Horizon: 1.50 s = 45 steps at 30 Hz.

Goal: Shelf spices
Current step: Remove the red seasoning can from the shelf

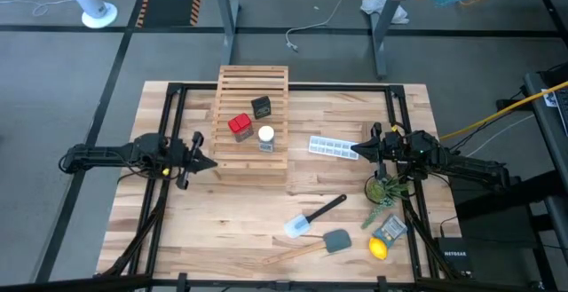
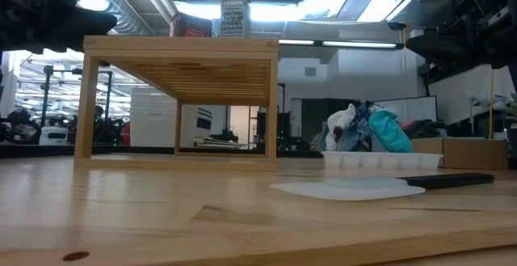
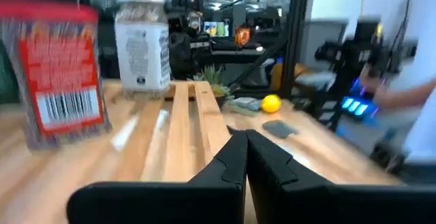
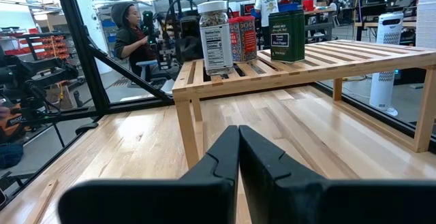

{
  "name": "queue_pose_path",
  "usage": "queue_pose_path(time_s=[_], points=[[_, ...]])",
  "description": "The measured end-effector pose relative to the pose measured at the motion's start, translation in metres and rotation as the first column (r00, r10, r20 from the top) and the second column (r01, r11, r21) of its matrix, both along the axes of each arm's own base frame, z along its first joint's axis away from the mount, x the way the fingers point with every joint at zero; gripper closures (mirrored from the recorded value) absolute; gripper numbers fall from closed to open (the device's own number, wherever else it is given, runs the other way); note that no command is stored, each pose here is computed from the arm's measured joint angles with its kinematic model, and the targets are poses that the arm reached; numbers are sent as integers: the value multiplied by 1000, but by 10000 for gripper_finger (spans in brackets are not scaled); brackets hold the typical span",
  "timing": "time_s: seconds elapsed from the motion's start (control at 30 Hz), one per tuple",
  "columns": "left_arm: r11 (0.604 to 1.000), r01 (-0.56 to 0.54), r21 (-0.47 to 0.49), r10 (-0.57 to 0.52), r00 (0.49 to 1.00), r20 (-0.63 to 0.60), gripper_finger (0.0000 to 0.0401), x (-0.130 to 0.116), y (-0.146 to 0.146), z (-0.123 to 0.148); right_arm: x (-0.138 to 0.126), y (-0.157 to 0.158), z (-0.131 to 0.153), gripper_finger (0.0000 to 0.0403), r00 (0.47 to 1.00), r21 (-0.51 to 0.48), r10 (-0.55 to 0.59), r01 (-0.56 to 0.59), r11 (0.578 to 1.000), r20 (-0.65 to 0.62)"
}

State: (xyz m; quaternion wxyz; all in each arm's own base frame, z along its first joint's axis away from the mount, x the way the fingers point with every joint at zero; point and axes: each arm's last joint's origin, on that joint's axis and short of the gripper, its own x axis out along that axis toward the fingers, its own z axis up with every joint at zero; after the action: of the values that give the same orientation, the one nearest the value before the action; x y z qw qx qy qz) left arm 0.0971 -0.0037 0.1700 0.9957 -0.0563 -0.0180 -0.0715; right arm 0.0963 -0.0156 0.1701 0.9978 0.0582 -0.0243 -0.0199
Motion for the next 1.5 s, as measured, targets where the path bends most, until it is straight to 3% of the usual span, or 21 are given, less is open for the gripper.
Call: queue_pose_path(time_s=[0.1,0.27,0.53,0.7,0.97,1.17,1.37,1.5], points=[[995,1,-104,-2,1000,-9,400,0,0,1,0,0,0,386,1000,0,-1,1,1000,1],[991,-66,-113,72,996,53,400,0,2,7,0,0,0,386,1000,0,-1,1,1000,2],[988,-148,-33,151,980,131,400,-1,5,13,0,0,0,386,1000,-1,-2,2,1000,5],[954,-268,-132,286,948,140,391,-2,9,15,0,0,1,386,1000,-1,-3,3,1000,6],[932,-312,-181,328,943,61,287,2,10,9,0,-2,1,386,997,2,-82,82,997,9],[932,-305,-197,330,938,107,211,6,10,15,0,-3,1,386,995,4,-97,97,995,9],[930,-298,-214,330,934,134,177,12,10,19,0,-3,1,386,995,4,-97,97,995,9],[930,-342,-133,353,933,71,174,21,11,23,0,-3,1,386,995,3,-97,96,995,10]])
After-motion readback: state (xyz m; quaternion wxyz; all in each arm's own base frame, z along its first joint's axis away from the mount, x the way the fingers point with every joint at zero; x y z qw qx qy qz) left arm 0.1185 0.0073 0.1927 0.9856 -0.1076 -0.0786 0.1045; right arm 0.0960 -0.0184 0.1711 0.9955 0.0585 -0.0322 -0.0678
